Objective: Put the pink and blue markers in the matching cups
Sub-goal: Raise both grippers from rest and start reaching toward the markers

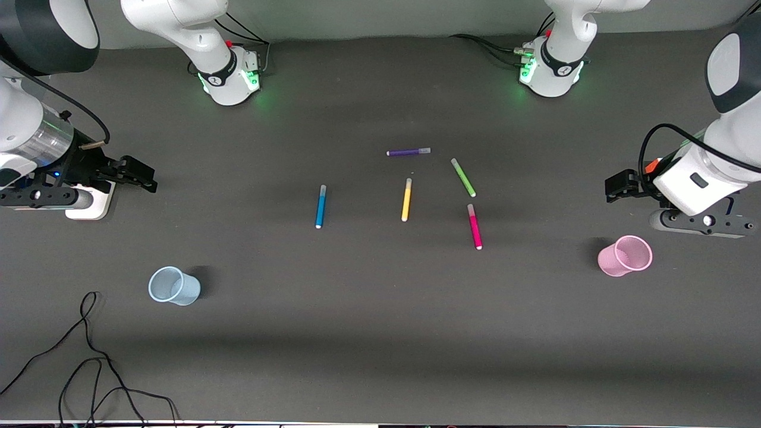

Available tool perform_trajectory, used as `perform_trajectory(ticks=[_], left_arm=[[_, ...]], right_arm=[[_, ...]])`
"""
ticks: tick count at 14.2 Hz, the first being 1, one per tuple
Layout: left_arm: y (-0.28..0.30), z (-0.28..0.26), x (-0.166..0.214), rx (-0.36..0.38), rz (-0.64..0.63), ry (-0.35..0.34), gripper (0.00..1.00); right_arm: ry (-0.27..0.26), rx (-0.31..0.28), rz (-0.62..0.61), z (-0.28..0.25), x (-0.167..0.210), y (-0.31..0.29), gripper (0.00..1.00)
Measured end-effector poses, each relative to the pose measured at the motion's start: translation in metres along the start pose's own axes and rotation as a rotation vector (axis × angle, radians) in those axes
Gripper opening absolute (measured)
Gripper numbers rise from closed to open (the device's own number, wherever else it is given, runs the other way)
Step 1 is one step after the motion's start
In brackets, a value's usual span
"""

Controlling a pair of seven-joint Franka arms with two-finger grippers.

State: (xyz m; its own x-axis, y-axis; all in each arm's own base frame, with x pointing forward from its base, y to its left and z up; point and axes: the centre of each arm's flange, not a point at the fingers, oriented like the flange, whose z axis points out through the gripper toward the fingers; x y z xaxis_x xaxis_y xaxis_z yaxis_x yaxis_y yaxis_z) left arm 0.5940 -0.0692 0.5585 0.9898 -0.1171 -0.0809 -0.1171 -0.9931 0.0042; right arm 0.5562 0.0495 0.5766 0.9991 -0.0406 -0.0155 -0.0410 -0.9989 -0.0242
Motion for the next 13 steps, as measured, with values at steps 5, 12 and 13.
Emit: perform_trajectory(ticks=[5, 12, 13], left_arm=[[0.000, 0.000, 0.000, 0.000, 0.000, 0.000, 1.00], [0.000, 0.000, 0.000, 0.000, 0.000, 0.000, 1.00], [0.000, 0.000, 0.000, 0.000, 0.000, -0.001, 1.00]], right_arm=[[-0.015, -0.004, 0.000, 0.007, 0.003, -0.001, 1.00], [-0.089, -0.013, 0.002, 0.029, 0.011, -0.003, 1.00], [-0.096, -0.006, 0.003, 0.034, 0.016, -0.005, 1.00]])
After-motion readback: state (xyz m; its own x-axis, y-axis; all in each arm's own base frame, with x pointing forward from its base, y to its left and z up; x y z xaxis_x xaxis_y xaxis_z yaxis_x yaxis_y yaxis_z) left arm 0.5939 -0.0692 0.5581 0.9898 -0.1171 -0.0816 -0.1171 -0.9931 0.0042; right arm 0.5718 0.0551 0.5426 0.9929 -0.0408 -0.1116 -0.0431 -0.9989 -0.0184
